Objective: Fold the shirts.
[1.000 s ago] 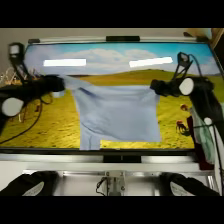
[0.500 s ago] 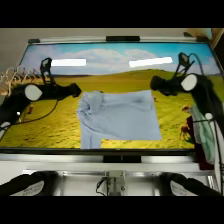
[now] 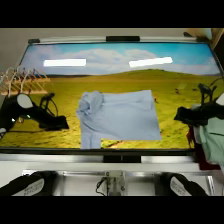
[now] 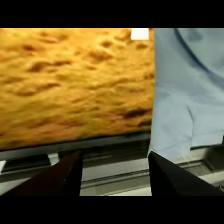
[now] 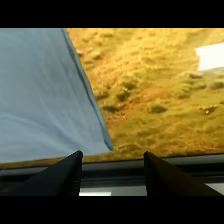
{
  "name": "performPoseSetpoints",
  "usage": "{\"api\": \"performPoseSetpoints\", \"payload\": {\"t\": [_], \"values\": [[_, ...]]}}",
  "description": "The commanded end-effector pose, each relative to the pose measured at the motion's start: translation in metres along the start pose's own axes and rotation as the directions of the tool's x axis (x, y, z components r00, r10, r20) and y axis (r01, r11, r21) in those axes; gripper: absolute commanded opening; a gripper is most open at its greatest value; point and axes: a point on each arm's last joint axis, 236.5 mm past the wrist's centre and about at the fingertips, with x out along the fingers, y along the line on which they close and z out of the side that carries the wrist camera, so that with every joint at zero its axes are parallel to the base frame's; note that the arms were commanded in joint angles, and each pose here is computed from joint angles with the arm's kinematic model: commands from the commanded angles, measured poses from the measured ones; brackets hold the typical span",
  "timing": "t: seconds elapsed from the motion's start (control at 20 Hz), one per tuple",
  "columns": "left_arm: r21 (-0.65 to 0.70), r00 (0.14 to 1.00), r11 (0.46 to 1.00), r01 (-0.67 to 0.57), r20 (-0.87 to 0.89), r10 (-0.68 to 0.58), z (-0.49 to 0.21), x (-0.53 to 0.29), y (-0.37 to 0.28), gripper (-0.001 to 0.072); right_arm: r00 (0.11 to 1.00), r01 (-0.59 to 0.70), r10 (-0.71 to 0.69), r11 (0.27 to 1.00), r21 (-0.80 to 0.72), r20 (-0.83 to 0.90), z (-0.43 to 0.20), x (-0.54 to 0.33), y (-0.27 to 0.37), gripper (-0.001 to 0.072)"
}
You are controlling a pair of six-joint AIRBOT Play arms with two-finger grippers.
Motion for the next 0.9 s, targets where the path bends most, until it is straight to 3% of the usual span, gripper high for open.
{"api": "performPoseSetpoints", "payload": {"t": [0.0,0.05,0.1,0.15,0.35,0.5,0.6,0.75,0.85], "values": [[-0.052,0.989,0.989,0.139,-0.041,-0.141,-0.032,0.055,-0.026,0.0553,0.992,-0.090,0.091,0.996,0.016,-0.087,-0.032,0.020,0.007,0.0508],[-0.060,0.986,0.985,0.162,-0.019,-0.163,-0.032,0.064,-0.034,0.0553,0.992,-0.099,0.100,0.995,0.017,-0.083,-0.032,0.023,0.008,0.0509],[-0.053,0.986,0.985,0.164,-0.003,-0.165,-0.030,0.071,-0.039,0.0553,0.992,-0.101,0.102,0.995,0.018,-0.079,-0.031,0.026,0.008,0.0617],[-0.036,0.988,0.987,0.155,0.005,-0.155,-0.029,0.077,-0.041,0.0553,0.992,-0.100,0.101,0.995,0.020,-0.077,-0.031,0.031,0.007,0.0681],[-0.032,0.990,0.990,0.139,0.025,-0.138,-0.018,0.097,-0.044,0.0549,0.974,-0.136,0.146,0.988,0.067,-0.176,-0.046,0.060,0.008,0.0681],[-0.052,0.988,0.987,0.152,0.004,-0.152,-0.021,0.106,-0.049,0.0503,0.955,-0.189,0.208,0.976,0.107,-0.210,-0.045,0.079,0.016,0.0680],[-0.059,0.986,0.984,0.167,0.006,-0.167,-0.020,0.107,-0.054,0.0427,0.953,-0.189,0.212,0.974,0.125,-0.217,-0.042,0.089,0.014,0.0681],[-0.061,0.983,0.982,0.181,0.005,-0.181,-0.021,0.107,-0.060,0.0136,0.942,-0.199,0.233,0.968,0.155,-0.241,-0.043,0.101,0.015,0.0680],[-0.060,0.983,0.981,0.182,0.007,-0.182,-0.021,0.106,-0.060,0.0038,0.934,-0.190,0.225,0.971,0.145,-0.277,-0.049,0.109,0.016,0.0680]]}}
